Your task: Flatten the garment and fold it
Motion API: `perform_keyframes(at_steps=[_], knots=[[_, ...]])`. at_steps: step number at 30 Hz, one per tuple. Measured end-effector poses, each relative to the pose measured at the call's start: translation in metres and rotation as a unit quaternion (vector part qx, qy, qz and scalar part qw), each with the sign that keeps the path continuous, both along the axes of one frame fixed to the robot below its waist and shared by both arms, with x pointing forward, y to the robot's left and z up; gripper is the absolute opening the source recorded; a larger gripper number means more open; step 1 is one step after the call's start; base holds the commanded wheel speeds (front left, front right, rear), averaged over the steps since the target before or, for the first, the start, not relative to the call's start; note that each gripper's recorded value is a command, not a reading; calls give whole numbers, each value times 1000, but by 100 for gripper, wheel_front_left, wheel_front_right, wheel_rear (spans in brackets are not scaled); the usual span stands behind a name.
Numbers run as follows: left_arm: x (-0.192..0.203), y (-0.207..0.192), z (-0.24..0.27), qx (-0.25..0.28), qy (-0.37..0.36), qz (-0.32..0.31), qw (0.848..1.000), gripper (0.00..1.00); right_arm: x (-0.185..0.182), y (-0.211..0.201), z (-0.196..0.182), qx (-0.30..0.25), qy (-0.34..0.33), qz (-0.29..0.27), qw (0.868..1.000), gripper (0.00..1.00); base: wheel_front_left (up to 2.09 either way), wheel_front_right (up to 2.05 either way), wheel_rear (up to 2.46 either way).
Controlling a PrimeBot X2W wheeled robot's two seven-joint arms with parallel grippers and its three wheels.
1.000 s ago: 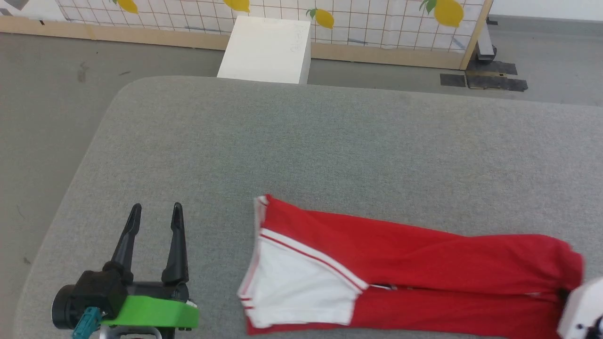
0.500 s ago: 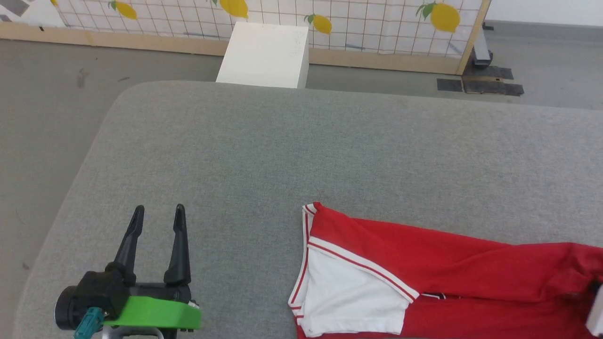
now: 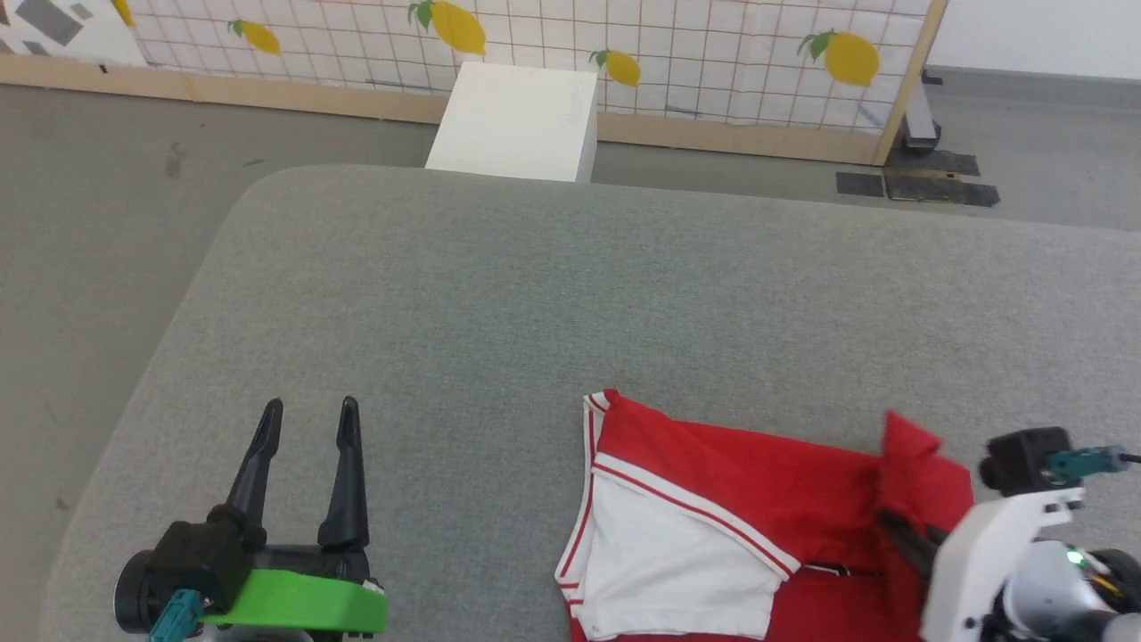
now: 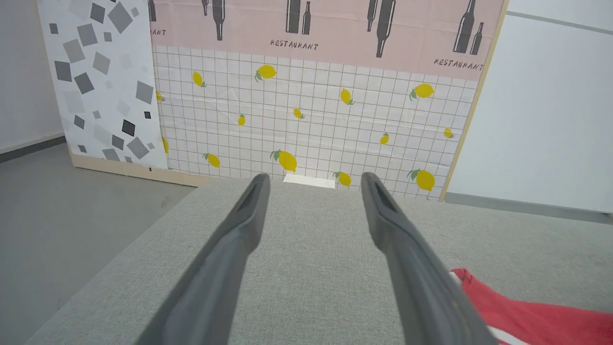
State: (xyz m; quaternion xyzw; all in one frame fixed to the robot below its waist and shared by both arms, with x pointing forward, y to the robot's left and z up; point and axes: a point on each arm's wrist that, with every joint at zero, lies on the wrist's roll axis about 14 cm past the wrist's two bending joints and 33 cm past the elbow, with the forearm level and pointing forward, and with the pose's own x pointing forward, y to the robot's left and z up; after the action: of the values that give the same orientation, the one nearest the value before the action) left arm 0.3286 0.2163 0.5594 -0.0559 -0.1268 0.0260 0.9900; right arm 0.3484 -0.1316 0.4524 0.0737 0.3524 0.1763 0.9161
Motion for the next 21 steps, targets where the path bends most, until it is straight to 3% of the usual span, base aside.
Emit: perform_keyframes(at_steps=[11, 19, 20, 21], knots=[[-10, 14, -6, -13, 10, 25, 1000, 100, -1, 116, 28, 100, -11, 130, 986, 0, 0, 0, 0], [-18, 24, -12, -16, 19, 45, 999, 100, 1, 150, -2, 70, 21, 175, 982, 0, 0, 0, 0], [-18, 24, -12, -16, 20, 46, 999, 100, 2, 151, -7, 66, 25, 175, 982, 14, 0, 0, 0], [-18, 26, -13, -15, 22, 49, 998, 100, 4, 152, -12, 61, 26, 175, 982, 94, 0, 0, 0]])
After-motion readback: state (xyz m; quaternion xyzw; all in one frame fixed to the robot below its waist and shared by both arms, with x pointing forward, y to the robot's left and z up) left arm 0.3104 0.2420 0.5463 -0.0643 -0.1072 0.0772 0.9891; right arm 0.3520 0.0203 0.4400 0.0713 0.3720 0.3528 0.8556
